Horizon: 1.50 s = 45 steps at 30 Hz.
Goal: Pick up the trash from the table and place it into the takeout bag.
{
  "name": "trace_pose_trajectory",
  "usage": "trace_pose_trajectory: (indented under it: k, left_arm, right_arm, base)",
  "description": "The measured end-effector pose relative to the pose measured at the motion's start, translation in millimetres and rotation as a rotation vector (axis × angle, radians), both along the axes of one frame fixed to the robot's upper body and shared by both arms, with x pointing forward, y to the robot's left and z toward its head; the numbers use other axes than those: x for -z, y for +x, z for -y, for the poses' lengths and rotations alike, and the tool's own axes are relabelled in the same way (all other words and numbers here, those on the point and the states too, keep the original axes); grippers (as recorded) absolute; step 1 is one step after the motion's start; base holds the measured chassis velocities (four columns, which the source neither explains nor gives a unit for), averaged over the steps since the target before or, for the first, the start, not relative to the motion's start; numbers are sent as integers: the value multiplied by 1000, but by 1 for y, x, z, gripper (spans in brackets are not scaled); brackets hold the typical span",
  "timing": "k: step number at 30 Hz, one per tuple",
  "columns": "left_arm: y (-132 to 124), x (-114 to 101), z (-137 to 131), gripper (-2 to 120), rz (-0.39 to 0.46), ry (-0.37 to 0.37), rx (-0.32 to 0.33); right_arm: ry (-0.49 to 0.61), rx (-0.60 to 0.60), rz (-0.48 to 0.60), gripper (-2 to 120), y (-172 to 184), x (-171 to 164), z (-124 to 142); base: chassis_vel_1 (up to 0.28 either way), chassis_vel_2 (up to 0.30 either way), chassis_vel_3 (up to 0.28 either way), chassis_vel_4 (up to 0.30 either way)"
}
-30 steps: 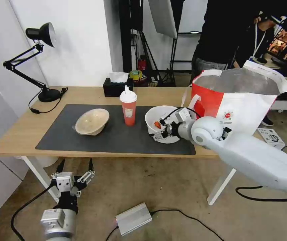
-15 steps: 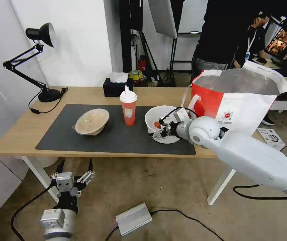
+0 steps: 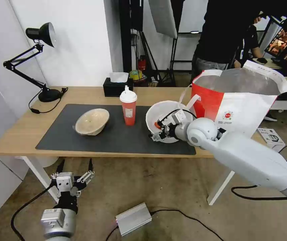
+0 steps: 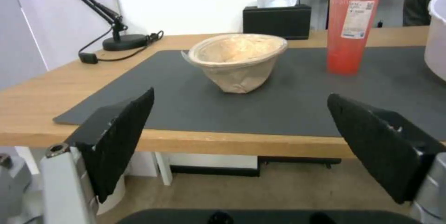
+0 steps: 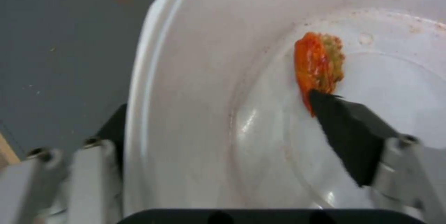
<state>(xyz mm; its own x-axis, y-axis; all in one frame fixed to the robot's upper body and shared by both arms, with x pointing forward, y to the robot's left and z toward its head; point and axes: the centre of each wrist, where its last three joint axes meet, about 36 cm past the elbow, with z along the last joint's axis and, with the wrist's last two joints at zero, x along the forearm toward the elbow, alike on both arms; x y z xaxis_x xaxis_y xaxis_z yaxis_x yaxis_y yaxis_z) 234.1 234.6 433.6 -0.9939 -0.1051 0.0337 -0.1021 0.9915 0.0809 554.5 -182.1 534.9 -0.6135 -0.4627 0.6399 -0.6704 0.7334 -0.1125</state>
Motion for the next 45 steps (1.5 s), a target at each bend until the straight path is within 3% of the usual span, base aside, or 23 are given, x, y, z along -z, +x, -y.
trace_pose_trajectory:
  k: [4,7,8,9,16,45]
  left_arm:
    - [0,0,0,100,1,-1,0]
    - [0,0,0,100,2,-1,0]
    - [0,-1,1,100,2,-2,0]
    - [-1,-1,1,100,5,-2,0]
    - [-1,-2,1,100,7,-2,0]
    - [-1,-1,2,100,14,-4,2]
  right_arm:
    - [0,-4,3,61,-2,-1,-1]
    - [0,-5,4,57,-2,-1,-1]
    - [-1,-5,5,51,-3,-1,-2]
    - [-1,-7,8,36,-4,-2,-3]
    - [-1,-8,13,8,-5,-4,-3]
    - [-6,-34,28,0,-21,-13,-7]
  base:
    - [0,0,0,0]
    - [0,0,0,0]
    - [0,0,0,0]
    - [0,0,0,0]
    - [0,0,0,0]
    - [0,0,0,0]
